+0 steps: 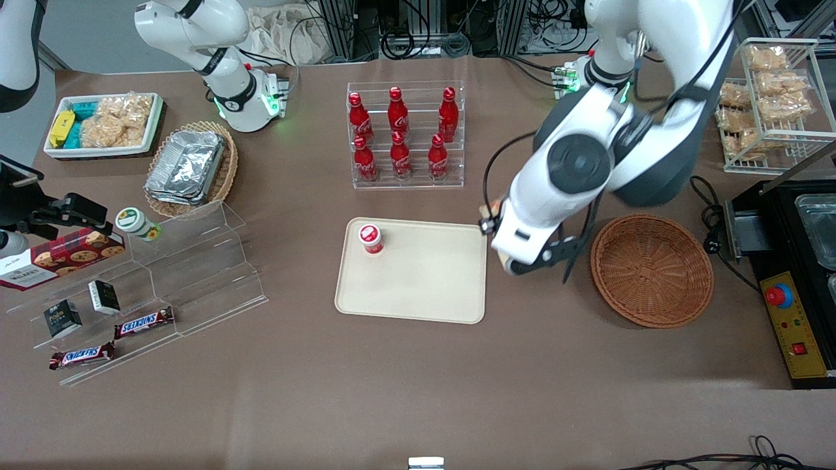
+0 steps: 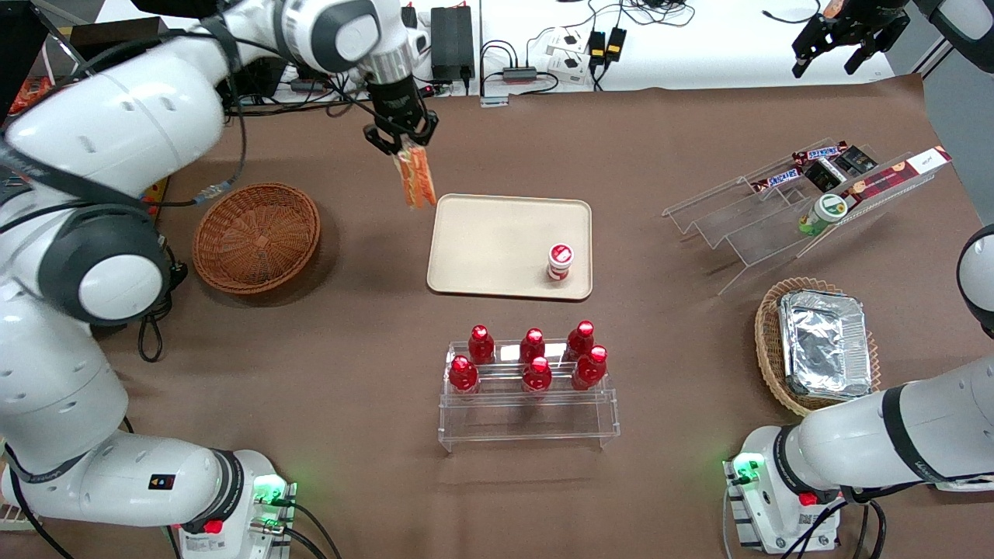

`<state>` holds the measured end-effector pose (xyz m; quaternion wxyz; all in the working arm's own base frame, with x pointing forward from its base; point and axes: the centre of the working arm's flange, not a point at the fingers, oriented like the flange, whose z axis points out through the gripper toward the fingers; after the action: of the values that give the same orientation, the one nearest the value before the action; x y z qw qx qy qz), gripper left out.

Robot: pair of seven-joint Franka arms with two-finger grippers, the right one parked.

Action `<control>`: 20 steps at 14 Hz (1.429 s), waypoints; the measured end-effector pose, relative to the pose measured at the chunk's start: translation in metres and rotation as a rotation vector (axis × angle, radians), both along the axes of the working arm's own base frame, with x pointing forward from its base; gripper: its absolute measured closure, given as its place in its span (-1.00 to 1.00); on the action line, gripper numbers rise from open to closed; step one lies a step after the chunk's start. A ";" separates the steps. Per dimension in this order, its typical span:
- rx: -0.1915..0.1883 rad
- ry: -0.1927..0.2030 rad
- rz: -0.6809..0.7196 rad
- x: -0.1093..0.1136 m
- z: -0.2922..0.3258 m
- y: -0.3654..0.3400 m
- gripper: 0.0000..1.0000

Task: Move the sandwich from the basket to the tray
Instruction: 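Lower the sandwich onto the cream tray and open the left gripper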

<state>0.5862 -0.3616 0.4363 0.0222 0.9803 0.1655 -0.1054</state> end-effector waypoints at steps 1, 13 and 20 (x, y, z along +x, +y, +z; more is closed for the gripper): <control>0.002 0.008 0.003 0.004 -0.029 -0.009 0.68; 0.067 -0.006 0.027 -0.005 -0.206 -0.063 0.68; 0.046 -0.074 0.133 0.010 -0.172 -0.063 -0.30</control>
<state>0.5965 -0.4245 0.2640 0.0126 0.9707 0.2316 -0.0634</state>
